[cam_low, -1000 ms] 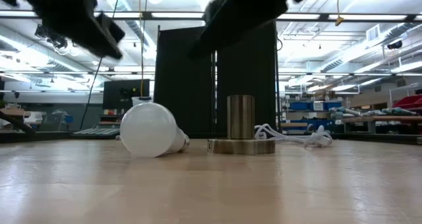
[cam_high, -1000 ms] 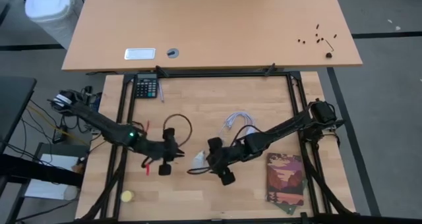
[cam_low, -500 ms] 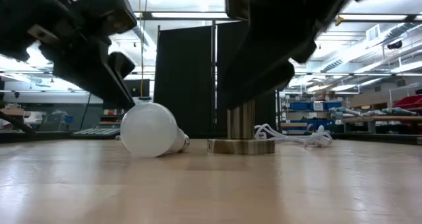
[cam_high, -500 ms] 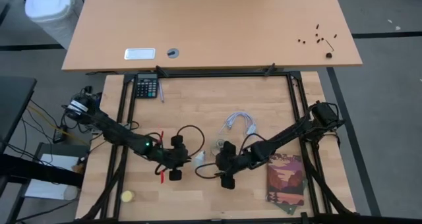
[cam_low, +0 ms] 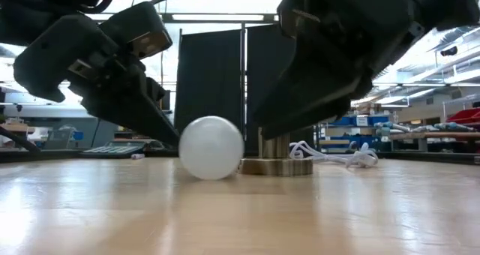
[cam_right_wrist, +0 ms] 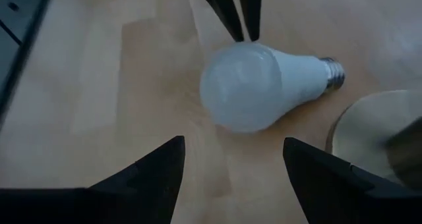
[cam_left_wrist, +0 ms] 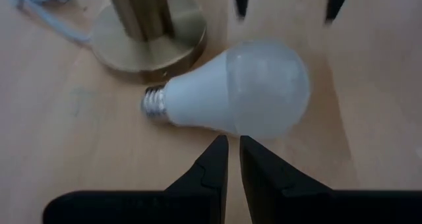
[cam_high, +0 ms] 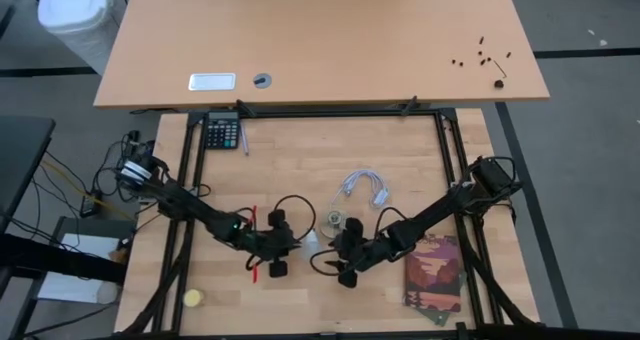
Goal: Screw lightbulb
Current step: Insert the lightbulb into the lamp socket
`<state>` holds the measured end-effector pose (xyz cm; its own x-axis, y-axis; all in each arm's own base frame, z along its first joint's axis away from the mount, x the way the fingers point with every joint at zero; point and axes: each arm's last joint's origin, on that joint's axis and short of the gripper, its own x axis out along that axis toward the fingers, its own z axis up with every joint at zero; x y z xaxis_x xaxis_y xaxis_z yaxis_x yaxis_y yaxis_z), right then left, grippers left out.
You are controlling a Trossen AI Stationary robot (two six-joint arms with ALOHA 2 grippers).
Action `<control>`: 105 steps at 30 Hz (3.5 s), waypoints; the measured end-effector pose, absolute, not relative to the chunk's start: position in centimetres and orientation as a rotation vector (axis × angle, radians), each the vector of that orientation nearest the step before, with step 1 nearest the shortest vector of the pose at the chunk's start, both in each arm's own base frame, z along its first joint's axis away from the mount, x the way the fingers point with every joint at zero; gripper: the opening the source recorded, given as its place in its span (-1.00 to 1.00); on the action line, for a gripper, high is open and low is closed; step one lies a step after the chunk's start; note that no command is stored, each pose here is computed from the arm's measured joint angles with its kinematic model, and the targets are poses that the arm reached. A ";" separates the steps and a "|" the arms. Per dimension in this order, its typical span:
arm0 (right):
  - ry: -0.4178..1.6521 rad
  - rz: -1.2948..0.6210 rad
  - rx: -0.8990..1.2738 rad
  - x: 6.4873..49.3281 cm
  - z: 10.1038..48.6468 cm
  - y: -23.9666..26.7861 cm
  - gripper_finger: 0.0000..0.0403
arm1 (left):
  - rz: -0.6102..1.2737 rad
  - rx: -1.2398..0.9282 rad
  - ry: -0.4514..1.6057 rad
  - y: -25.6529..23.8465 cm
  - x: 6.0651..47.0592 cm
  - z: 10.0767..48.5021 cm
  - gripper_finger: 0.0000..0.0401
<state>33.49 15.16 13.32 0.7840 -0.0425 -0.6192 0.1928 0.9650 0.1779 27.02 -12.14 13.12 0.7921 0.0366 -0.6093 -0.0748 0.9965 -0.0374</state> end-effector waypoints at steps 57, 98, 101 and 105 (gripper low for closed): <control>0.438 -0.382 0.173 30.8 13.1 21.5 0.56 | -0.082 0.041 0.548 -12.7 29.1 10.7 -0.77; 0.625 -0.420 0.161 34.5 9.6 15.5 0.69 | -0.011 0.209 0.632 -12.0 32.9 11.1 -0.77; 0.598 -0.436 0.141 34.1 9.5 16.2 0.67 | -0.012 0.209 0.638 -12.0 32.9 11.1 -0.77; 0.599 -0.428 0.107 33.6 9.3 17.0 0.64 | -0.013 0.209 0.639 -12.0 32.9 11.1 -0.77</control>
